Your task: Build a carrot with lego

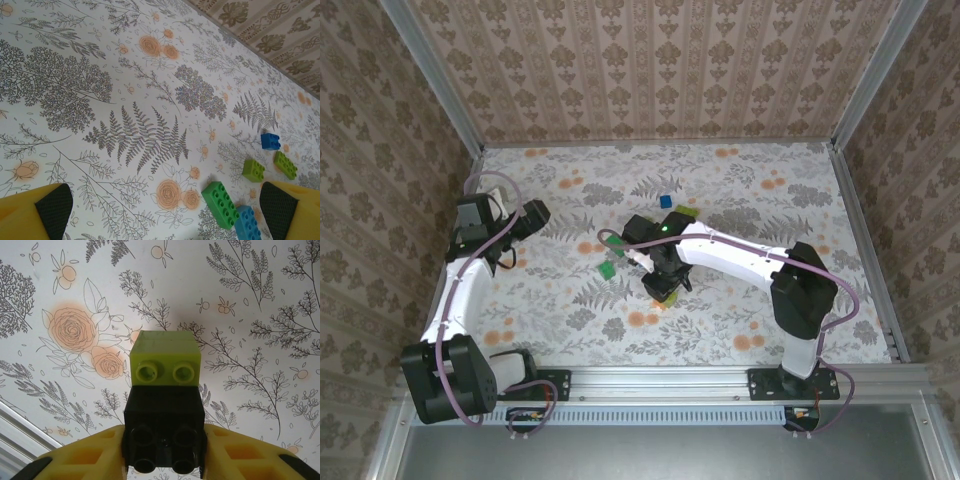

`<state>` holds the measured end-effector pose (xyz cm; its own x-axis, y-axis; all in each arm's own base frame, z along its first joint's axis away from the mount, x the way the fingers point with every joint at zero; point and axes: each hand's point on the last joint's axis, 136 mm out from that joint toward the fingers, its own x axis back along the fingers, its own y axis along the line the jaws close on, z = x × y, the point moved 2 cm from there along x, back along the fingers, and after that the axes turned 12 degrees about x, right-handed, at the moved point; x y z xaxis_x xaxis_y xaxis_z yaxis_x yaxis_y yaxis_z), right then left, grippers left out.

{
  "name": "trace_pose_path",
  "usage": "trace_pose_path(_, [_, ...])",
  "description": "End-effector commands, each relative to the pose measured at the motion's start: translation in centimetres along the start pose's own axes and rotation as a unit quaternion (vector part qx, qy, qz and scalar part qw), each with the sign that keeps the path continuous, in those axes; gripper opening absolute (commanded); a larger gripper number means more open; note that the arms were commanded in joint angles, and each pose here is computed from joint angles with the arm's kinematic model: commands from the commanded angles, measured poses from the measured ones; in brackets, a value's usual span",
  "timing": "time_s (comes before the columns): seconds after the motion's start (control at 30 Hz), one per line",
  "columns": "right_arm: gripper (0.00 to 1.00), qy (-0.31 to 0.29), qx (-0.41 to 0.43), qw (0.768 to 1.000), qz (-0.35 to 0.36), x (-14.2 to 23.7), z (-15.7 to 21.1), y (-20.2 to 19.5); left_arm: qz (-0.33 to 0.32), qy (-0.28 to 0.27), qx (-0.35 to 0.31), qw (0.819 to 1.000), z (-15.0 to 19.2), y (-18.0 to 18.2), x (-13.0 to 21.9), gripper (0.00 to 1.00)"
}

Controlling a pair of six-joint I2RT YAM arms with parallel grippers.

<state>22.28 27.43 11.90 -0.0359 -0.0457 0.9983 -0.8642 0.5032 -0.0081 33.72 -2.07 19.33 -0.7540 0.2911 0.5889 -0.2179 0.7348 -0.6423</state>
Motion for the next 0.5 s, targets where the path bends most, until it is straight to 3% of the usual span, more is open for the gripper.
trace_pose_path(0.0, [0.41,0.037,0.025,0.999,-0.011,-1.0,0.9,0.2,0.006,-0.003,-0.016,1.0,-0.6,-0.9,0.3,1.0])
trace_pose_path(0.1, [0.46,0.029,0.029,0.999,-0.011,-0.6,0.7,0.2,0.006,-0.003,-0.016,1.0,-0.6,-0.9,0.3,1.0])
trace_pose_path(0.27, [0.63,0.006,0.034,0.999,-0.01,0.6,0.2,0.3,0.006,-0.003,-0.016,1.0,-0.6,-0.9,0.3,1.0])
trace_pose_path(0.47, [0.73,-0.039,0.034,0.999,0.009,4.1,0.4,0.0,0.006,-0.004,-0.017,1.0,-0.6,-0.9,0.3,1.0])
